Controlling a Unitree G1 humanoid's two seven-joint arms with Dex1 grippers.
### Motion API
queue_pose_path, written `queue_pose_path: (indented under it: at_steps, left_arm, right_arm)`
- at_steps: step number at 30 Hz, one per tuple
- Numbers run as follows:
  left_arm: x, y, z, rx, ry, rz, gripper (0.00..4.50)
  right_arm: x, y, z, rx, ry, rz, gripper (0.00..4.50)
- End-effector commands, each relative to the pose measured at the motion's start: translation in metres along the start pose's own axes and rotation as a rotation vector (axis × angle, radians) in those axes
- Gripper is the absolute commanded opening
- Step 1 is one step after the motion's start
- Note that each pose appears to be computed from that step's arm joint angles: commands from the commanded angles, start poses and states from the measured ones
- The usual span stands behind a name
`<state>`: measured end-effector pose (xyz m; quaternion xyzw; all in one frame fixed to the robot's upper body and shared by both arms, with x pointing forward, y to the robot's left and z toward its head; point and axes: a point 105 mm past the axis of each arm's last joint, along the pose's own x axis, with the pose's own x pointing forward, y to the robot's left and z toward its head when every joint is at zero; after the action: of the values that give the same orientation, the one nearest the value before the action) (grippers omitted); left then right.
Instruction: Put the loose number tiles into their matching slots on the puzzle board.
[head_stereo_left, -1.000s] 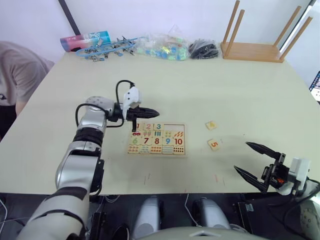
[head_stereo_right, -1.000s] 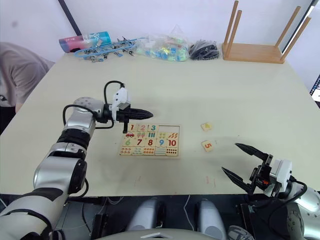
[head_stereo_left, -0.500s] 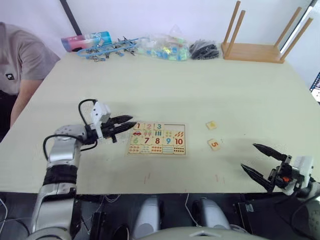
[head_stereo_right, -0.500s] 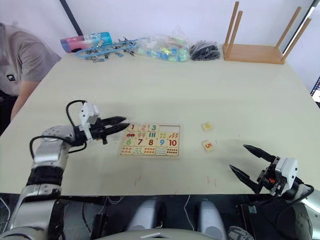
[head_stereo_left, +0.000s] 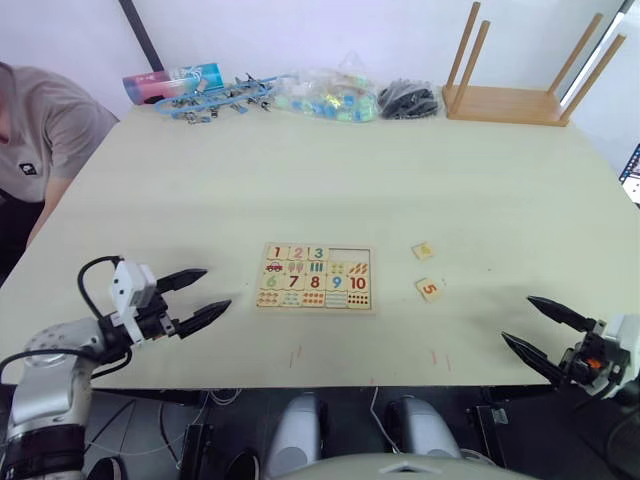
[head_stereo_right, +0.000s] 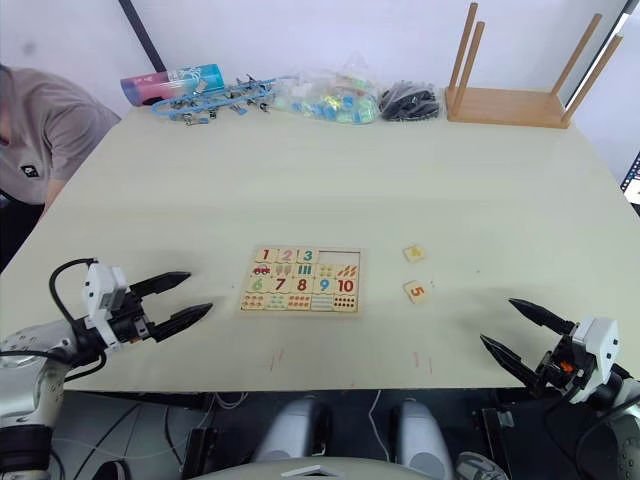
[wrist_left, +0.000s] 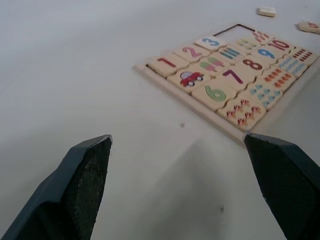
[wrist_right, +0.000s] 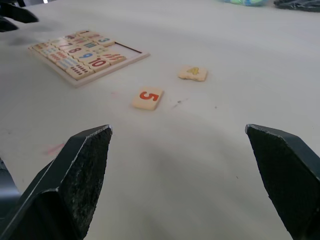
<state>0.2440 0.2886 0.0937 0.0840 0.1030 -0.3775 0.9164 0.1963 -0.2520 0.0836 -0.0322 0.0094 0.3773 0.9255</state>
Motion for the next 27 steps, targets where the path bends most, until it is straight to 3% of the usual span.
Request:
queue_pose_path:
  at_steps: [1, 27]
  left_arm:
    - [-0.012, 0.001, 0.011, 0.054, -0.030, 0.016, 4.46]
    - [-0.014, -0.005, 0.001, 0.031, -0.034, -0.003, 4.46]
  right_arm:
    - [-0.008, -0.005, 0.009, -0.033, -0.011, -0.021, 4.50]
    - [-0.018, -0.010, 0.002, -0.046, 0.004, -0.042, 4.50]
